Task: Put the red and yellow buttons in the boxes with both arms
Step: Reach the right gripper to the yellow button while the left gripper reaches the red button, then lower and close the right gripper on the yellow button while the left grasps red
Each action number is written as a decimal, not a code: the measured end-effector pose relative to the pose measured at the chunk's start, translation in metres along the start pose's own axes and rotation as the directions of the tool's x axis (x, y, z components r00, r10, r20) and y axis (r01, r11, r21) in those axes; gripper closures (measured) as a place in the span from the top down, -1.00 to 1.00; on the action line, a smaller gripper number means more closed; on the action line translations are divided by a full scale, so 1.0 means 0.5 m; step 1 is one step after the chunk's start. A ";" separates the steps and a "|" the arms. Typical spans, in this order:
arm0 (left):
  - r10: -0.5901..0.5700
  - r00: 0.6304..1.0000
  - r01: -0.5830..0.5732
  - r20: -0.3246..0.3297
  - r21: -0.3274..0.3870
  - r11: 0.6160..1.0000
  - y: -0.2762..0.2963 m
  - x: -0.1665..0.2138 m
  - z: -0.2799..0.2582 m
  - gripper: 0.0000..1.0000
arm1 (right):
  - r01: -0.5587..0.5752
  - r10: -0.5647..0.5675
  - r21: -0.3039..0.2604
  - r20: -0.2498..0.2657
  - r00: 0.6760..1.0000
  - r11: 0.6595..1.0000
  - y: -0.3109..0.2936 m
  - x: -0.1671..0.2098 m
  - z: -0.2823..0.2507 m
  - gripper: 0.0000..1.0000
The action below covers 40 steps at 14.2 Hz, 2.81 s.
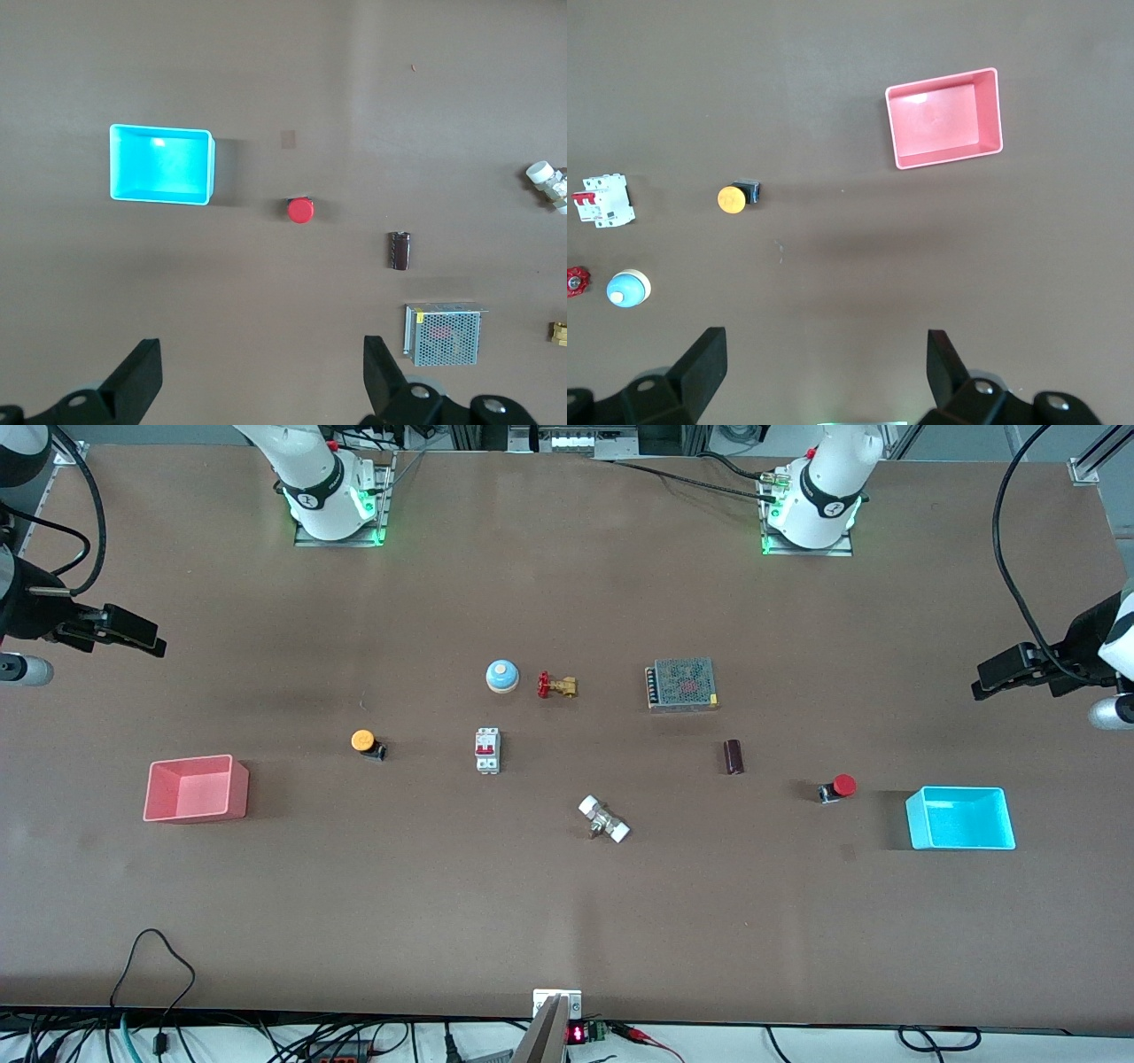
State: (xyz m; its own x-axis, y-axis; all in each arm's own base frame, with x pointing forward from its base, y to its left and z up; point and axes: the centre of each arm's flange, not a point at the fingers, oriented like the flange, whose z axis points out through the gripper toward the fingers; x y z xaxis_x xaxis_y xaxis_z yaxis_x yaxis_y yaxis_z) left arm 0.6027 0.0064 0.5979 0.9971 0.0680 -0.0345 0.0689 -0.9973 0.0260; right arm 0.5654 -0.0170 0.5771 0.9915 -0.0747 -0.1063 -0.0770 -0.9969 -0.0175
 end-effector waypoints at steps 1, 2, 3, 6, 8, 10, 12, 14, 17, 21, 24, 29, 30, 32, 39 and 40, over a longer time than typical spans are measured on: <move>0.007 1.000 -0.007 0.007 0.000 1.000 0.008 0.000 0.004 1.00 | -0.001 0.001 -0.001 0.007 1.000 1.000 0.000 0.007 0.010 1.00; 0.015 1.000 -0.015 0.021 0.001 1.000 0.017 -0.002 0.012 1.00 | -0.001 0.001 -0.002 0.023 1.000 1.000 0.000 0.018 0.030 1.00; 0.022 0.999 -0.022 0.041 0.001 1.000 0.025 -0.002 0.025 1.00 | -0.002 0.002 -0.004 0.051 0.999 1.000 -0.001 0.034 0.062 1.00; 0.026 0.994 -0.027 0.108 0.005 1.000 0.033 0.021 0.099 1.00 | 0.007 -0.006 -0.010 0.087 0.996 1.000 -0.011 0.102 0.181 1.00; 0.025 0.985 -0.026 0.171 0.008 1.000 0.033 0.049 0.180 1.00 | 0.026 -0.025 -0.013 0.087 0.996 1.000 -0.033 0.130 0.247 1.00; 0.025 0.979 -0.028 0.205 0.009 1.000 0.035 0.085 0.273 1.00 | 0.068 -0.066 -0.018 0.067 0.996 0.998 -0.085 0.137 0.300 1.00; 0.030 0.983 -0.032 0.183 0.008 0.999 0.044 0.120 0.380 1.00 | 0.105 -0.104 -0.021 0.037 0.994 0.994 -0.132 0.130 0.355 1.00; 0.032 0.986 -0.033 0.164 0.007 0.999 0.047 0.133 0.517 1.00 | 0.126 -0.126 -0.023 0.006 0.992 0.992 -0.158 0.121 0.403 1.00; 0.027 0.984 -0.028 0.174 0.004 1.000 0.044 0.125 0.644 1.00 | 0.137 -0.138 -0.024 -0.040 0.990 0.990 -0.176 0.112 0.451 1.00; 0.024 0.984 -0.025 0.176 0.005 1.000 0.041 0.115 0.721 1.00 | 0.090 -0.091 -0.022 -0.063 0.994 0.996 -0.222 0.094 0.487 1.00; -0.002 0.983 0.008 0.181 -0.031 0.999 0.043 0.106 0.749 1.00 | 0.071 -0.072 -0.026 -0.061 0.996 0.997 -0.277 0.083 0.525 1.00; -0.018 0.985 0.031 0.173 -0.070 0.997 0.050 0.108 0.754 1.00 | 0.034 -0.035 -0.022 -0.071 0.997 0.999 -0.318 0.078 0.625 1.00; -0.008 0.986 0.020 0.165 -0.072 0.997 0.051 0.108 0.759 1.00 | 0.019 -0.020 -0.022 -0.068 0.997 1.000 -0.319 0.078 0.640 1.00; 0.003 0.988 0.008 0.155 -0.070 0.998 0.055 0.107 0.771 1.00 | 0.012 -0.013 -0.017 -0.078 0.997 1.000 -0.325 0.081 0.656 1.00; -0.002 0.987 0.012 0.159 -0.064 0.998 0.048 0.103 0.784 0.96 | 0.060 -0.063 -0.042 -0.091 0.994 0.997 -0.340 0.061 0.735 1.00; -0.004 0.987 0.015 0.159 -0.062 0.998 0.044 0.103 0.784 0.90 | 0.064 -0.068 -0.046 -0.089 0.994 0.997 -0.338 0.056 0.742 1.00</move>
State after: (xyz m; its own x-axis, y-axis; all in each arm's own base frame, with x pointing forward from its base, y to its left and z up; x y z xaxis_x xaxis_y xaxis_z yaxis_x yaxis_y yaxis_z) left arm 0.6430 -0.0234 0.2052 0.9788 0.0671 -0.1934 0.0853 -0.9925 0.0876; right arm 0.5674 0.1591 0.2083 0.9998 -0.0086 -0.0154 -0.0083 -0.9997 0.0211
